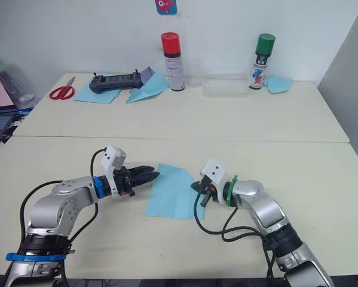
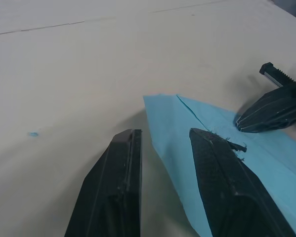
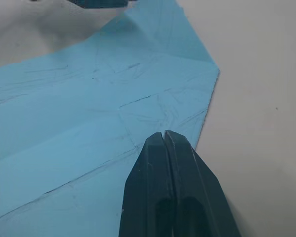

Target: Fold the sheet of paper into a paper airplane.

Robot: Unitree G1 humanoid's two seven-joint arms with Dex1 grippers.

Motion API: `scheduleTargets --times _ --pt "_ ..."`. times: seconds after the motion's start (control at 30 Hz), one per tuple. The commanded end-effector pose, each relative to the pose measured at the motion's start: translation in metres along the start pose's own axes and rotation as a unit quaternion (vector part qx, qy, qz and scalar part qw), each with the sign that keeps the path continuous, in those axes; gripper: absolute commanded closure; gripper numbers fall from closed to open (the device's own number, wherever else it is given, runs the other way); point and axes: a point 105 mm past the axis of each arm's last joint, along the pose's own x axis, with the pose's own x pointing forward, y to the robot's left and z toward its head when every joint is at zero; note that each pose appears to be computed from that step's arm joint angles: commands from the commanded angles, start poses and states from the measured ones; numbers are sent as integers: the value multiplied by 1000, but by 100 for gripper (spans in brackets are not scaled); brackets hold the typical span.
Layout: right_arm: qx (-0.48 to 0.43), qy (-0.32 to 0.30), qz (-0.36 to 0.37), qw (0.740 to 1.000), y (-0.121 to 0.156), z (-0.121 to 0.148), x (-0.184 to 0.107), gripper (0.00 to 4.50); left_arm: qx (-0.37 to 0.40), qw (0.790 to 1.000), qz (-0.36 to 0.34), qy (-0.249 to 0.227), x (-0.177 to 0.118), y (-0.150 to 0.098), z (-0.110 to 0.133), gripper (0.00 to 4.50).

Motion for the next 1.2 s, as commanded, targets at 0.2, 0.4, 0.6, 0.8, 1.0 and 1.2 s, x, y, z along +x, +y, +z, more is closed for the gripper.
scheduleTargets --times 0.2,0.4,0.6,0.8,1.0,1.2 --pt "9 20 -5 1000 2 -11 -1 450 38 999 -11 -11 18 2 13 268" --pt "15 18 -13 1000 1 -11 -1 450 51 998 -32 -6 20 -4 16 421" --pt "17 14 -18 1000 0 -9 0 450 100 994 -50 10 22 -13 22 448" --pt "19 12 -19 1000 -1 -8 2 450 146 984 -88 44 24 -28 15 448" --pt "20 12 -20 1000 -1 -8 2 450 184 975 -100 75 25 -29 5 448" --pt "23 12 -22 999 -1 -9 0 450 230 959 -117 113 34 -27 -6 448"
